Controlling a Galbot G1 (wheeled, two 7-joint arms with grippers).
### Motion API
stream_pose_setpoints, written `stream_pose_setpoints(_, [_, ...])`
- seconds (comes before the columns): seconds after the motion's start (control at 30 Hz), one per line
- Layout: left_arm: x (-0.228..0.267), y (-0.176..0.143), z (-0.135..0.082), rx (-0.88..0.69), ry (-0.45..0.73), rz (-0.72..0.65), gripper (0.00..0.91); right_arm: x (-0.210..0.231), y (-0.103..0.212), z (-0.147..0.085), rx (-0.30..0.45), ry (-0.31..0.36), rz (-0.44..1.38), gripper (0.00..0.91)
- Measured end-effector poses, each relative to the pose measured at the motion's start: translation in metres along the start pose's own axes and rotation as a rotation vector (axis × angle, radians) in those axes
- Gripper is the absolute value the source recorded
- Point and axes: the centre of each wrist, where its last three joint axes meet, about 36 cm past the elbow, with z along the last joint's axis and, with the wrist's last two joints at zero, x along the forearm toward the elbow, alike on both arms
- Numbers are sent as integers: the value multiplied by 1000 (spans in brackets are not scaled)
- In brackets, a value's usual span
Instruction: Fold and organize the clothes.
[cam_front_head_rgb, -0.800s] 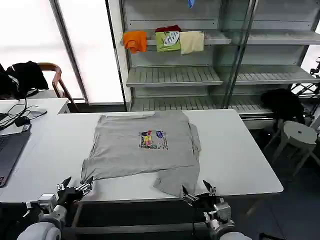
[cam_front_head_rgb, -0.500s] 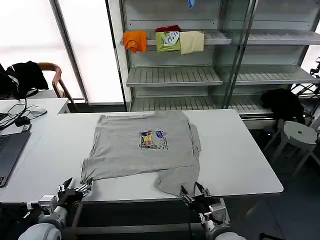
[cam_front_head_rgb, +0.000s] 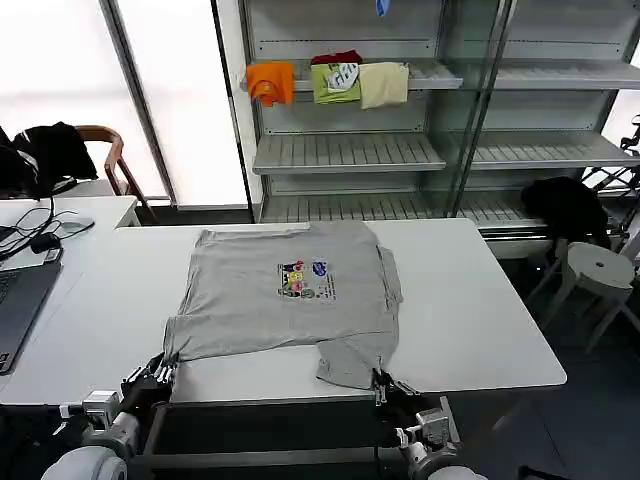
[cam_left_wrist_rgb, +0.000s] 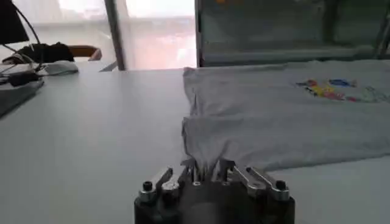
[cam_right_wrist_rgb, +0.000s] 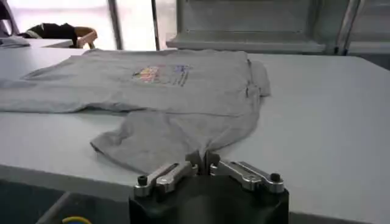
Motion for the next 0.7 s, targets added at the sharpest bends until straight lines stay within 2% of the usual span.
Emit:
stream_pose_setpoints(0.3, [-3, -1, -8, 13, -50, 34, 10, -7, -7, -17, -37, -80, 16, 0])
stream_pose_setpoints(0.33, [-3, -1, -8, 11, -52, 35, 343, -8, -7, -18, -38, -85, 16, 0])
stream_pose_setpoints(0.37, [-3, 0, -8, 7, -53, 34, 907, -9, -7, -19, -39, -87, 15, 0])
stream_pose_setpoints(0.7, [-1, 2, 4, -54, -24, -6, 907, -12, -13, -19, -34, -96, 17, 0])
